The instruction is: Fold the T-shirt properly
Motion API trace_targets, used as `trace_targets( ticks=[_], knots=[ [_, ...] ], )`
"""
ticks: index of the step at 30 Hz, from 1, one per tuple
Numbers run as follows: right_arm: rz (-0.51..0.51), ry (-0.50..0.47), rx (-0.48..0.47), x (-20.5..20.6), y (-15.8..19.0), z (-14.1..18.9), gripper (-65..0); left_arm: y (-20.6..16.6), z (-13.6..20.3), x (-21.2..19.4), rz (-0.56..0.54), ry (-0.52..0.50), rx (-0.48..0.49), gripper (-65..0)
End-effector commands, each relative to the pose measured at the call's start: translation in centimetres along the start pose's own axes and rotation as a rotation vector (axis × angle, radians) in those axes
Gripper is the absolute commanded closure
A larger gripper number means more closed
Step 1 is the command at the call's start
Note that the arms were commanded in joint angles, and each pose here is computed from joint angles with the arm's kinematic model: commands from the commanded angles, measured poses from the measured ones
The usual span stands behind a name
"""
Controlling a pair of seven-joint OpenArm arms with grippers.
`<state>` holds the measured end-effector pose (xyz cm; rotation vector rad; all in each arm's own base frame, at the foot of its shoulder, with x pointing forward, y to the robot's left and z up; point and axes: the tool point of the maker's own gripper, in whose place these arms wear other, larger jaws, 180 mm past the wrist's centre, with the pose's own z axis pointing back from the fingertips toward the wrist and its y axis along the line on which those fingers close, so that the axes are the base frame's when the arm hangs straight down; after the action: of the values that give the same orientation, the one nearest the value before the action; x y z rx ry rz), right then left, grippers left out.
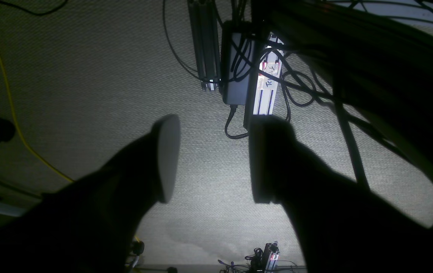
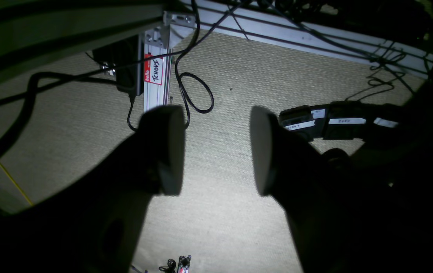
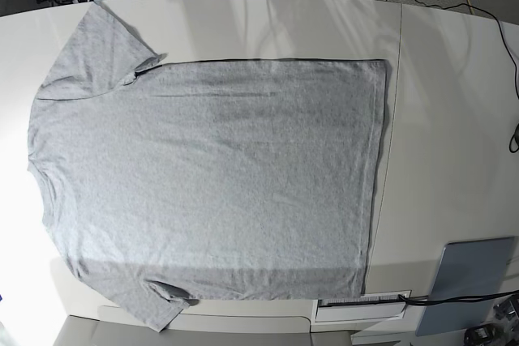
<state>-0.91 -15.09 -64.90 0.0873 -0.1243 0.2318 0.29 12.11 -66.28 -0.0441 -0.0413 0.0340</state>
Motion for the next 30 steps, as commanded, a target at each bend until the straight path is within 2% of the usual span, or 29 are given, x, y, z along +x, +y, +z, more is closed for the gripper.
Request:
trace_targets(
  ticks=[1, 30],
  knots=[
    [0.007, -0.007, -0.004, -0.16, -0.32, 0.13, -27.0, 0.32, 0.04, -0.14, -0.005, -0.001, 0.003, -30.9],
    [0.007, -0.026, -0.004, 0.18, -0.32, 0.14, -27.0, 0.29, 0.03, -0.14, -0.004, -0.001, 0.002, -30.9]
  ],
)
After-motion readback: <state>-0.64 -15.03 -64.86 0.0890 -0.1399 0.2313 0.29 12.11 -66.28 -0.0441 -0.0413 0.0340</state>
